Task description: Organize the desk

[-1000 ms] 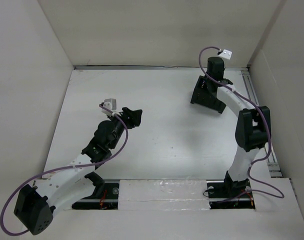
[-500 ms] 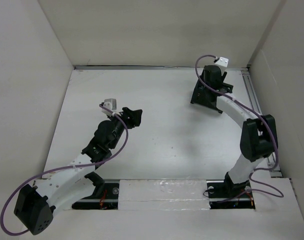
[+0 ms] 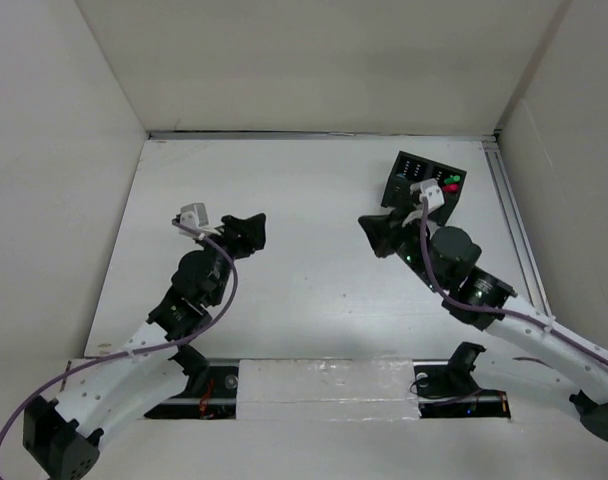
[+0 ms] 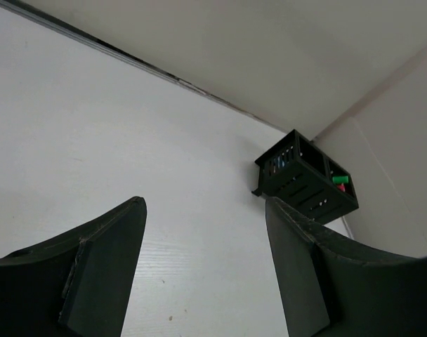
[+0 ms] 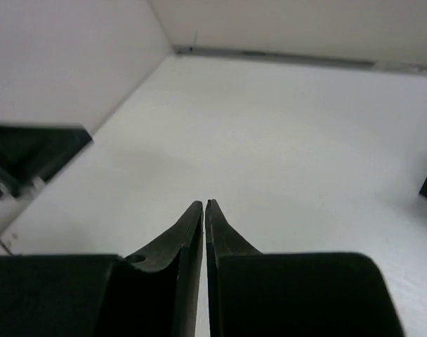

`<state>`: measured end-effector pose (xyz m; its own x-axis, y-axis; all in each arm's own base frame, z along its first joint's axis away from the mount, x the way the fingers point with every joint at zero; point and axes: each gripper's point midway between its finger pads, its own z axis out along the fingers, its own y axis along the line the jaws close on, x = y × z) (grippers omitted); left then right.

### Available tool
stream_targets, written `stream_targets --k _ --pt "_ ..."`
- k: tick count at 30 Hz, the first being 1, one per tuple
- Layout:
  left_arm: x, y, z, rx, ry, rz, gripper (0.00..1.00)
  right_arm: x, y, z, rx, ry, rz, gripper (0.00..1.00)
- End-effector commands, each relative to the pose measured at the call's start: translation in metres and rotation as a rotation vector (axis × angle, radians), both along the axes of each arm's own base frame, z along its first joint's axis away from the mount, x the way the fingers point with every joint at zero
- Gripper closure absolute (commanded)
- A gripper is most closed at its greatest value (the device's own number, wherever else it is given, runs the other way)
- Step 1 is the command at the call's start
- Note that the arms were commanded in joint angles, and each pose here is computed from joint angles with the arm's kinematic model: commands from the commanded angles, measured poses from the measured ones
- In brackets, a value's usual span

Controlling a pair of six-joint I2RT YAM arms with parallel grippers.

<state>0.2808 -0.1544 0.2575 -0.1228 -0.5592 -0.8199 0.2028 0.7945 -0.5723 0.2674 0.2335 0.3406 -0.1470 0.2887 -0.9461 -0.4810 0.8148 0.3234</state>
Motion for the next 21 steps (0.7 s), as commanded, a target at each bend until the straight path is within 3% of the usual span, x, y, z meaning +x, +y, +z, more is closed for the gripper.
stream_targets --k 1,2,3,4,7,11,21 --pt "-0.010 0.031 0.020 -0.105 -0.024 0.129 0.35 -0.041 0.002 -0.058 -0.068 0.106 0.114 0.87" --pt "-0.014 0.040 0.012 -0.120 -0.005 0.164 0.35 -0.050 -0.007 -0.074 -0.029 0.156 0.092 0.75" --pt "-0.017 0.042 0.013 -0.143 -0.012 0.163 0.35 -0.050 -0.007 -0.074 -0.029 0.157 0.092 0.75" --pt "-0.019 0.044 0.012 -0.158 -0.012 0.164 0.35 -0.057 -0.016 -0.091 -0.030 0.177 0.077 0.65" --pt "-0.027 0.041 0.006 -0.172 -0.017 0.120 0.34 -0.061 -0.025 -0.110 -0.002 0.205 0.049 0.49" --pt "-0.028 0.039 -0.007 -0.140 0.027 0.111 0.34 -0.054 -0.028 -0.115 0.001 0.202 0.012 0.43" --pt "-0.031 0.037 -0.009 -0.129 0.046 0.092 0.34 -0.040 -0.015 -0.115 -0.033 0.219 -0.005 0.42"
